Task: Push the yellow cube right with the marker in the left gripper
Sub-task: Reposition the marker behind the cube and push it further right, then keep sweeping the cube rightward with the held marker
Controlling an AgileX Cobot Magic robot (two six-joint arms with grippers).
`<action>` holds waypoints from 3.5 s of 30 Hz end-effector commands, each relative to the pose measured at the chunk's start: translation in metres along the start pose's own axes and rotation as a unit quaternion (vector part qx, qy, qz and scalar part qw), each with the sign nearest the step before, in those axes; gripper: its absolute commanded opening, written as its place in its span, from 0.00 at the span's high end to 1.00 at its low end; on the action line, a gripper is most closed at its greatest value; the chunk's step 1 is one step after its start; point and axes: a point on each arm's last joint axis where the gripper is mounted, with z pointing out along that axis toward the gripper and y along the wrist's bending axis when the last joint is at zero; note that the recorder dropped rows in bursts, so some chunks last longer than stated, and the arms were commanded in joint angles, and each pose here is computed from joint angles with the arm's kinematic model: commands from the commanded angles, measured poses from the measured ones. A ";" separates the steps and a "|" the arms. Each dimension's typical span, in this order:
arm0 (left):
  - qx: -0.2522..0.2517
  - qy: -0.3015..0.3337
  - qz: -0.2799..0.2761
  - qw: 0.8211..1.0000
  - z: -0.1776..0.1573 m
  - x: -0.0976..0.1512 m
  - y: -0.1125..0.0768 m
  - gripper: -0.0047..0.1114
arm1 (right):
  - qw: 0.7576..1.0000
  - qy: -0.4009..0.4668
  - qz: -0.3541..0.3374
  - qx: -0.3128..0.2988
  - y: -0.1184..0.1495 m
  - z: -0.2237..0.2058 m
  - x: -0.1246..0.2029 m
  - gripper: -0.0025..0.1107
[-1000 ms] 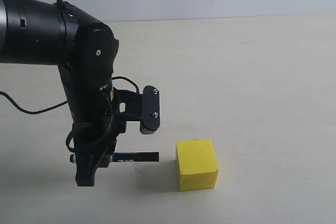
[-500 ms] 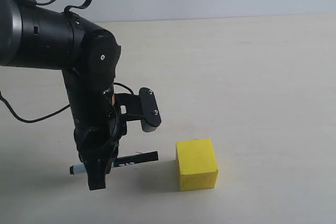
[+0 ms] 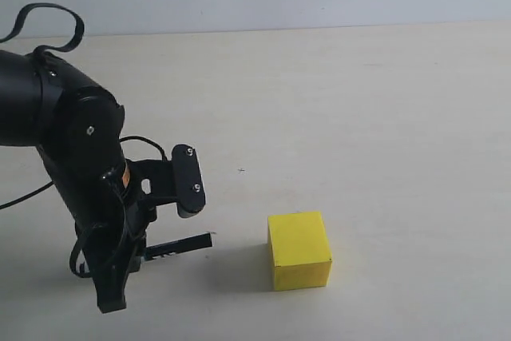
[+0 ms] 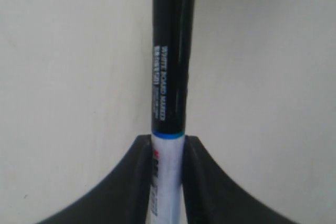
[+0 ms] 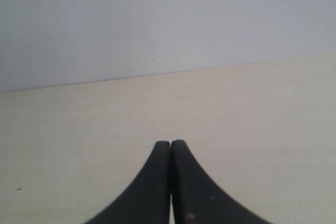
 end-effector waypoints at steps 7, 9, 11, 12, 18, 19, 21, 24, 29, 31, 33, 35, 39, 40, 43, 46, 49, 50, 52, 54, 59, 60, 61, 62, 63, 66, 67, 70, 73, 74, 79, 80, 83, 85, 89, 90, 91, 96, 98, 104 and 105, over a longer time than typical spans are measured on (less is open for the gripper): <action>-0.020 -0.021 0.035 0.999 -0.006 -0.028 0.002 0.96 | 1.000 -0.004 -0.003 0.002 0.000 0.000 0.001 0.98; -0.011 -0.011 0.035 0.999 -0.011 -0.035 0.003 0.96 | 1.000 -0.004 -0.003 0.002 0.000 0.000 0.001 0.98; 0.002 0.008 0.036 0.999 -0.011 -0.039 0.003 0.96 | 1.000 -0.004 -0.003 0.002 0.000 0.000 0.001 0.98; 0.006 0.015 0.035 0.999 -0.010 -0.040 0.004 0.96 | 1.000 -0.004 -0.003 0.002 0.000 0.000 0.001 0.98; 0.013 0.027 0.040 0.999 0.003 -0.045 0.004 0.96 | 1.000 -0.004 -0.003 0.002 0.000 0.000 0.001 0.98; 0.012 0.024 0.041 0.999 0.003 -0.047 0.003 0.96 | 1.000 -0.004 -0.003 0.002 0.000 0.000 0.001 0.98; 0.010 0.022 0.047 0.999 0.002 -0.049 0.001 0.96 | 1.000 -0.004 -0.003 0.002 0.000 0.000 0.001 0.98; 0.004 0.013 0.059 0.998 -0.002 -0.058 -0.004 0.96 | 1.000 -0.004 -0.003 0.002 0.000 0.000 0.001 0.98; -0.018 -0.032 0.085 0.996 -0.015 -0.084 -0.014 0.96 | 1.000 -0.004 -0.003 0.002 0.000 0.000 0.001 0.98; -0.021 -0.038 0.094 0.995 -0.019 -0.094 -0.017 0.96 | 1.000 -0.004 -0.003 0.002 0.000 0.000 0.001 0.98; -0.026 -0.026 0.098 0.995 -0.019 -0.095 -0.014 0.96 | 1.000 -0.004 -0.003 0.002 0.000 0.000 0.001 0.98; -0.027 -0.020 0.072 0.997 -0.020 -0.091 -0.004 0.96 | 1.000 -0.004 -0.003 0.002 0.000 0.000 0.001 0.98; -0.011 0.007 0.042 0.999 -0.019 -0.078 0.009 0.96 | 1.000 -0.004 -0.003 0.002 0.000 0.000 0.001 0.98; -0.006 0.015 0.040 0.999 -0.018 -0.076 0.010 0.96 | 1.000 -0.004 -0.003 0.002 0.000 0.000 0.001 0.98; 0.001 0.027 0.041 0.999 -0.018 -0.074 0.008 0.96 | 1.000 -0.004 -0.003 0.002 0.000 0.000 0.001 0.98; -0.003 0.022 0.054 0.998 -0.018 -0.079 0.001 0.96 | 1.000 -0.004 -0.003 0.002 0.000 0.000 0.001 0.98; -0.013 0.005 0.076 0.997 -0.018 -0.089 -0.010 0.96 | 1.000 -0.004 -0.003 0.002 0.000 0.000 0.001 0.98; -0.014 0.002 0.084 0.996 -0.018 -0.092 -0.015 0.96 | 1.000 -0.004 -0.003 0.002 0.000 0.000 0.001 0.98; -0.015 -0.001 0.099 0.995 -0.018 -0.097 -0.025 0.96 | 1.000 -0.004 -0.003 0.002 0.000 0.000 0.001 0.98; -0.016 -0.002 0.118 0.993 -0.019 -0.103 -0.037 0.96 | 1.000 -0.004 -0.003 0.002 0.000 0.000 0.001 0.98; -0.013 0.002 0.143 0.990 -0.016 -0.109 -0.054 0.96 | 1.000 -0.004 -0.003 0.002 0.000 0.000 0.001 0.98; -0.011 0.006 0.140 0.990 -0.015 -0.109 -0.054 0.96 | 1.000 -0.004 -0.003 0.002 0.000 0.000 0.001 0.98; -0.011 0.007 0.136 0.991 -0.015 -0.108 -0.051 0.96 | 1.000 -0.004 -0.003 0.002 0.000 0.000 0.001 0.98; -0.009 0.011 0.127 0.992 -0.013 -0.106 -0.048 0.96 | 1.000 -0.004 -0.003 0.002 0.000 0.000 0.001 0.98; -0.008 0.015 0.116 0.993 -0.012 -0.104 -0.045 0.96 | 1.000 -0.004 -0.003 0.002 0.000 0.000 0.001 0.98; 0.001 0.033 0.101 0.994 -0.012 -0.098 -0.038 0.96 | 1.000 -0.004 -0.003 0.002 0.000 0.000 0.001 0.98; -0.001 0.036 0.098 0.995 -0.012 -0.097 -0.035 0.96 | 1.000 -0.004 -0.003 0.002 0.000 0.000 0.001 0.98; -0.014 0.044 0.104 0.994 -0.012 -0.094 -0.029 0.96 | 1.000 -0.004 -0.003 0.002 0.000 0.000 0.001 0.98; -0.031 0.034 0.116 0.992 -0.013 -0.097 -0.026 0.96 | 1.000 -0.007 -0.003 0.001 0.000 0.000 0.000 0.98; -0.028 0.030 0.114 0.993 -0.013 -0.099 -0.026 0.96 | 1.000 -0.007 -0.003 0.001 0.000 0.000 0.000 0.98; -0.012 0.012 0.119 0.993 -0.015 -0.117 -0.035 0.96 | 1.000 -0.004 -0.003 0.002 0.000 0.000 0.001 0.98; -0.013 0.010 0.130 0.991 -0.014 -0.123 -0.039 0.96 | 1.000 -0.004 -0.003 0.002 0.000 0.000 0.001 0.98; -0.012 0.006 0.147 0.989 -0.013 -0.140 -0.049 0.96 | 1.000 -0.004 -0.003 0.002 0.000 0.000 0.001 0.98; -0.006 0.020 0.147 0.989 -0.010 -0.144 -0.048 0.96 | 1.000 -0.004 -0.003 0.002 0.000 0.000 0.001 0.98; 0.004 0.045 0.106 0.993 -0.009 -0.137 -0.035 0.96 | 1.000 -0.004 -0.003 0.002 0.000 0.000 0.001 0.98; 0.013 0.064 0.099 0.993 -0.009 -0.132 -0.032 0.96 | 1.000 -0.004 -0.003 0.002 0.000 0.000 0.001 0.98; 0.016 0.071 0.099 0.992 -0.010 -0.130 -0.032 0.96 | 1.000 -0.004 -0.003 0.002 0.000 0.000 0.001 0.98; 0.019 0.081 0.089 0.992 -0.009 -0.128 -0.033 0.96 | 1.000 -0.004 -0.003 0.002 0.000 0.000 0.001 0.98; 0.020 0.085 0.081 0.993 -0.010 -0.127 -0.033 0.96 | 1.000 -0.004 -0.003 0.002 0.000 0.000 0.001 0.98; 0.010 0.072 0.065 0.995 -0.009 -0.130 -0.031 0.96 | 1.000 -0.004 -0.002 0.002 0.000 0.000 0.001 0.98; 0.004 0.064 0.066 0.996 -0.009 -0.131 -0.030 0.96 | 1.000 -0.004 -0.002 0.002 0.000 0.000 0.001 0.98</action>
